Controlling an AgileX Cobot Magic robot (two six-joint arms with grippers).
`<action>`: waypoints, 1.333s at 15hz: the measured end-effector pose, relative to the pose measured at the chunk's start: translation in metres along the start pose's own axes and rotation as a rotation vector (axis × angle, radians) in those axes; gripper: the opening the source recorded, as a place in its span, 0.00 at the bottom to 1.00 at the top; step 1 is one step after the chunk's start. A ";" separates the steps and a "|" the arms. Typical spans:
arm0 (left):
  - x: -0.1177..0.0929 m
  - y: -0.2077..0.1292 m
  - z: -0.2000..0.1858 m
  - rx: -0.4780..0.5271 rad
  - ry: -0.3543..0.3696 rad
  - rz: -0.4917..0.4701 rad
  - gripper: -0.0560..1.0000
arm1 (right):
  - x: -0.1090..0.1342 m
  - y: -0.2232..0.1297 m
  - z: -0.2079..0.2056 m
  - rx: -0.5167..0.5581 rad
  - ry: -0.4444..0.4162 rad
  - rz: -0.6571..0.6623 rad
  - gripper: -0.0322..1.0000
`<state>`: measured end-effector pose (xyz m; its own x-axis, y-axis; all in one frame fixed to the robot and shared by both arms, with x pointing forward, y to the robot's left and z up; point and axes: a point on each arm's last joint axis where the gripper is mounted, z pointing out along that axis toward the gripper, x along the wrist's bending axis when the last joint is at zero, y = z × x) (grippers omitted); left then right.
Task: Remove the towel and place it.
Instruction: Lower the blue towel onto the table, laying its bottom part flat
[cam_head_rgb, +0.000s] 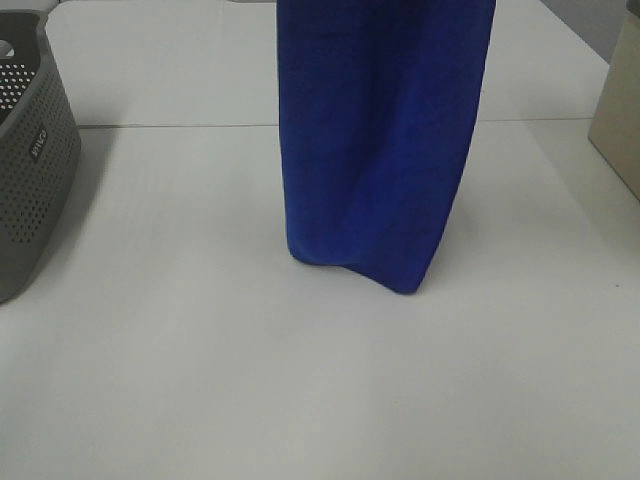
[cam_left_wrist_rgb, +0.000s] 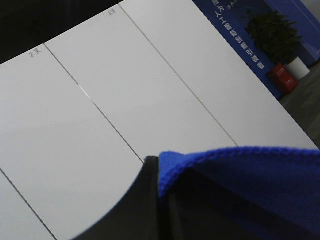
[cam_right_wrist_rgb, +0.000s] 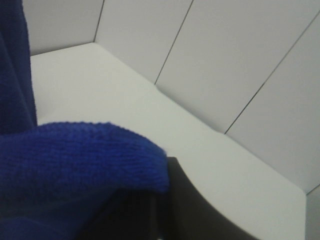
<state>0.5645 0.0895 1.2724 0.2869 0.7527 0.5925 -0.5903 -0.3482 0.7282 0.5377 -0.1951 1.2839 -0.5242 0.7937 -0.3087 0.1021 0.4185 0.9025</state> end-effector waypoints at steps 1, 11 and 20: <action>0.005 -0.007 0.002 -0.012 0.026 -0.021 0.05 | -0.003 0.003 0.002 -0.040 -0.036 -0.007 0.05; 0.054 -0.072 0.046 -0.116 0.266 -0.106 0.05 | -0.034 -0.009 0.095 -0.370 -0.327 0.015 0.05; 0.049 -0.110 0.055 -0.097 0.277 -0.061 0.05 | -0.041 -0.018 0.122 -0.455 -0.397 0.045 0.05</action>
<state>0.6852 0.1339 1.2401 0.1155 0.8989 0.4227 -0.6512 -0.2528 0.7155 0.6610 -0.1811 1.2440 -0.1635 0.9470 -0.2765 -0.3005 0.2191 0.9283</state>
